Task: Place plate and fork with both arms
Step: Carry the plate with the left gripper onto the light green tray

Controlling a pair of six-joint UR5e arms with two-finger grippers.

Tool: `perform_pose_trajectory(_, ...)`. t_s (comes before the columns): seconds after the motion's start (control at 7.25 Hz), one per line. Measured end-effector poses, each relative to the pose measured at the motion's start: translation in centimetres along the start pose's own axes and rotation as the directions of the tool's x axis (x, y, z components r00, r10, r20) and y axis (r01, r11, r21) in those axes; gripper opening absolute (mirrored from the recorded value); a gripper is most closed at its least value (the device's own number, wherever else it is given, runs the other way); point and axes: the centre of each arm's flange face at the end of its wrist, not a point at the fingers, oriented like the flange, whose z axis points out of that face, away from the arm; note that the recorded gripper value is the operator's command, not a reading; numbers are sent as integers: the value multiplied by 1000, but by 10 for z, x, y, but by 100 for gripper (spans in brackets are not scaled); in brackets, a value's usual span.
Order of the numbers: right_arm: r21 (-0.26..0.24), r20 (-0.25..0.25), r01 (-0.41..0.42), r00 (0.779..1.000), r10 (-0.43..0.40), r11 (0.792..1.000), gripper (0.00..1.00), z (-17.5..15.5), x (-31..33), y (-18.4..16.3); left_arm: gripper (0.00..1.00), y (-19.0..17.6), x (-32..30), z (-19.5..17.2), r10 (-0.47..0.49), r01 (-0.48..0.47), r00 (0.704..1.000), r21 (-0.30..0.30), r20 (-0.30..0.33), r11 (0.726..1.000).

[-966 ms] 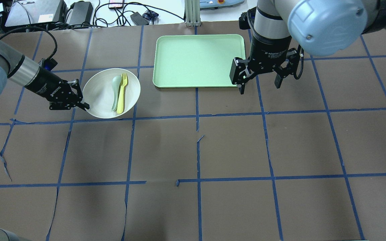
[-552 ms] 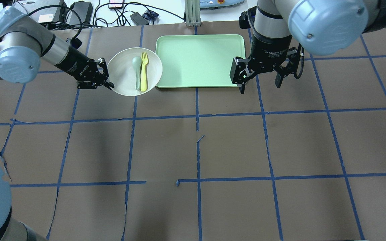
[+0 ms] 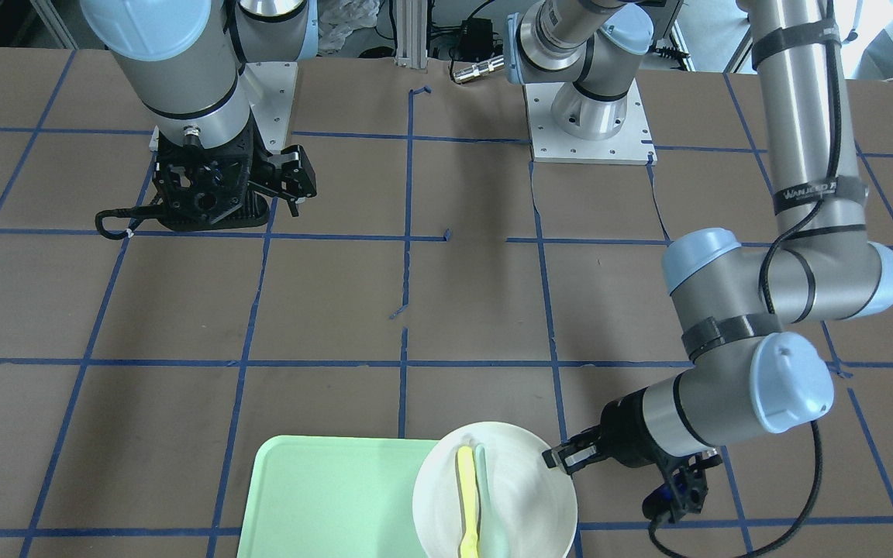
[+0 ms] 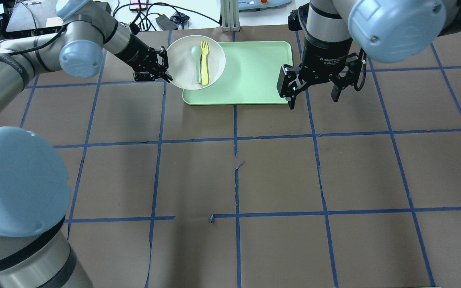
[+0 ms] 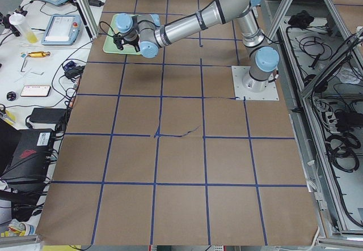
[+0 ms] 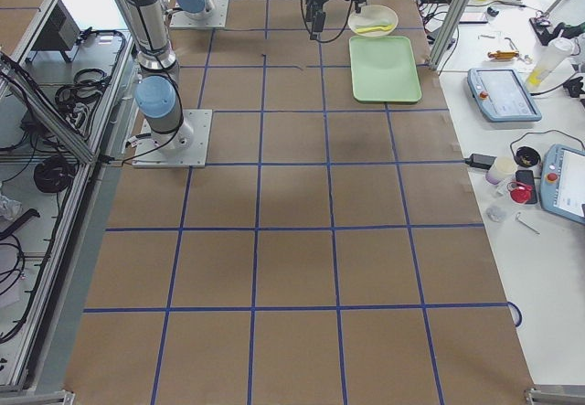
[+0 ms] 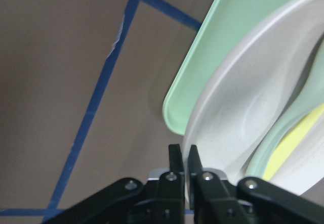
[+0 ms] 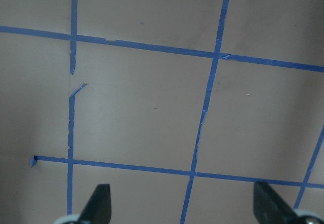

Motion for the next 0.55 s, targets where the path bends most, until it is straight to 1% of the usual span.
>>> perform_pose_trajectory(0.28, 4, -17, 1, 1000, -1, 1000, 100, -3, 1, 2, 0, -4, 39, 40, -18, 18, 1000, -6, 6, 1000)
perform_pose_trajectory(0.55, 3, -19, 0, 1000, 0, 1000, 100, -3, 0, 3, 0, 1, 64, 72, 4, -4, 1000, -21, 22, 1000)
